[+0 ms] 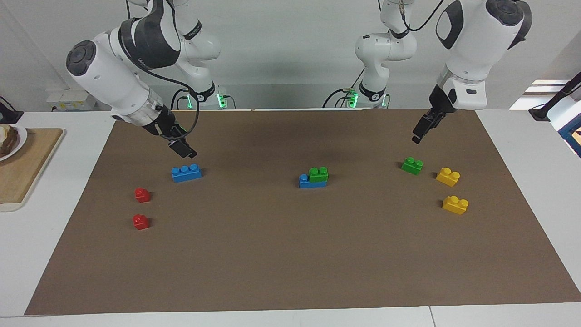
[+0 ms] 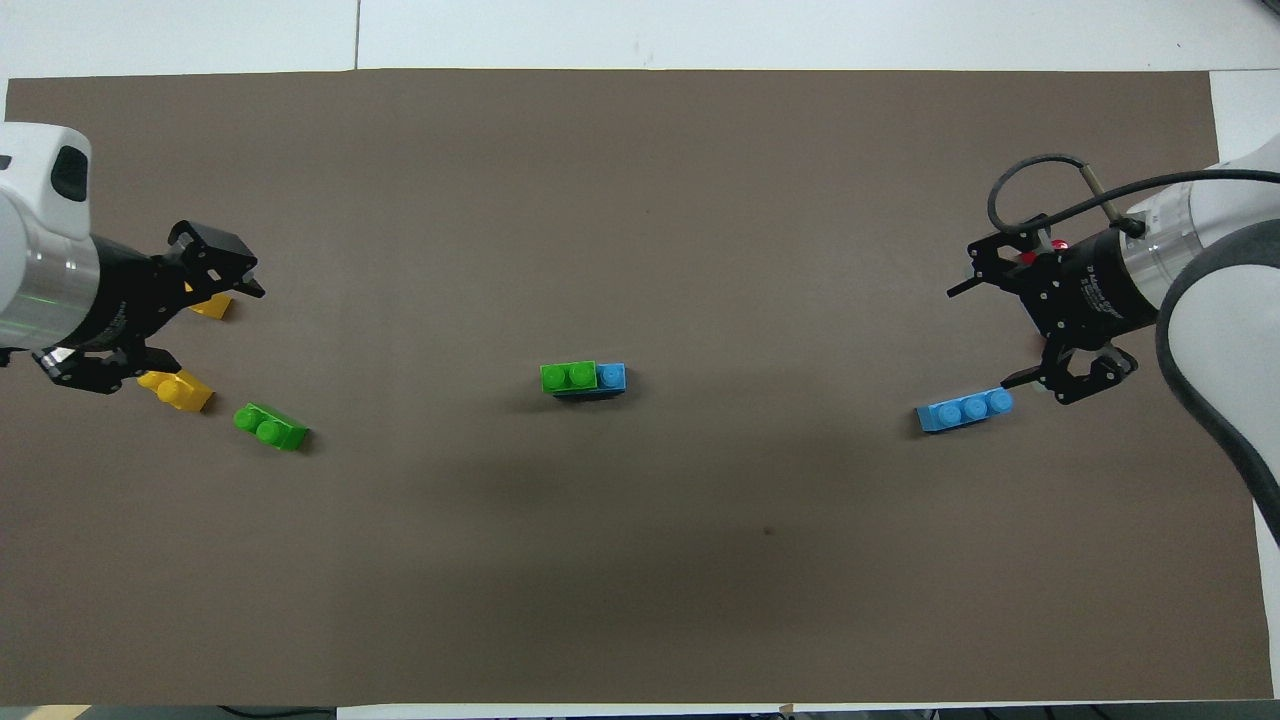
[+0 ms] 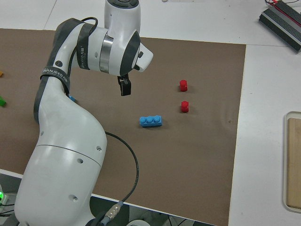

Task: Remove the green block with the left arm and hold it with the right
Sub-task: 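Move the left gripper while the right gripper moves toward the joined brick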

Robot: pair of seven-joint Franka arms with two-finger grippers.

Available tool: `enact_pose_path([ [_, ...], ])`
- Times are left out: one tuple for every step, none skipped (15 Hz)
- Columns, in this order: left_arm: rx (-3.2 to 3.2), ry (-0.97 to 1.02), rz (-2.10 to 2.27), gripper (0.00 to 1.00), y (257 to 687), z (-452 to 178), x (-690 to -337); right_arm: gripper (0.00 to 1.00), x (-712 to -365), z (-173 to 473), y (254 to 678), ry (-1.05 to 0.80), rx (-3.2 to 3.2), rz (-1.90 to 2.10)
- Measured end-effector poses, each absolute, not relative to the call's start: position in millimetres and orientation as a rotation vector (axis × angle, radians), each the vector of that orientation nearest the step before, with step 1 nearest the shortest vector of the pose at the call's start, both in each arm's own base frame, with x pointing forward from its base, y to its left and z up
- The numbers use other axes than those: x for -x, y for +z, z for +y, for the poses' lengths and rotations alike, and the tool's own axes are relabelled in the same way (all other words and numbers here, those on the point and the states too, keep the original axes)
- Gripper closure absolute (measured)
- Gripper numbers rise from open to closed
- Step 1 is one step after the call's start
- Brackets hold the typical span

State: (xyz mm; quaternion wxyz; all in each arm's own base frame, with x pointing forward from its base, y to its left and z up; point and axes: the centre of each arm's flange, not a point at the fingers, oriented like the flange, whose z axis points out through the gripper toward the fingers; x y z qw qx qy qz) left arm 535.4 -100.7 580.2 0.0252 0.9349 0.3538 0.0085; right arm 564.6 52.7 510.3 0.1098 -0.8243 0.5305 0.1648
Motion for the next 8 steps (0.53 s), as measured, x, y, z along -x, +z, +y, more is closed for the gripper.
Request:
enact_pose_path([
  [-2.848,0.029,1.191,0.00,578,-112,-533,0.00,-567,57,504,0.536,2.365,1.590],
  [-2.799,0.037,1.286,0.00,576,-121,-532,0.00,-570,63,497,0.581,2.310,1.619],
  [-2.750,0.052,1.364,0.00,574,-130,-530,0.00,-574,72,491,0.612,2.246,1.656],
  [-2.697,0.066,1.437,0.00,571,-140,-529,0.03,-579,83,485,0.638,2.164,1.710],
  [-2.641,0.074,1.512,0.00,568,-151,-527,0.03,-584,96,478,0.668,2.073,1.767],
  [-2.585,0.077,1.585,0.00,565,-163,-524,0.00,-588,110,471,0.696,2.000,1.811],
  [-2.533,0.080,1.647,0.00,561,-175,-521,0.00,-590,124,463,0.717,1.955,1.842],
  [-2.489,0.079,1.698,0.00,557,-188,-518,0.00,-592,139,456,0.726,1.928,1.864],
])
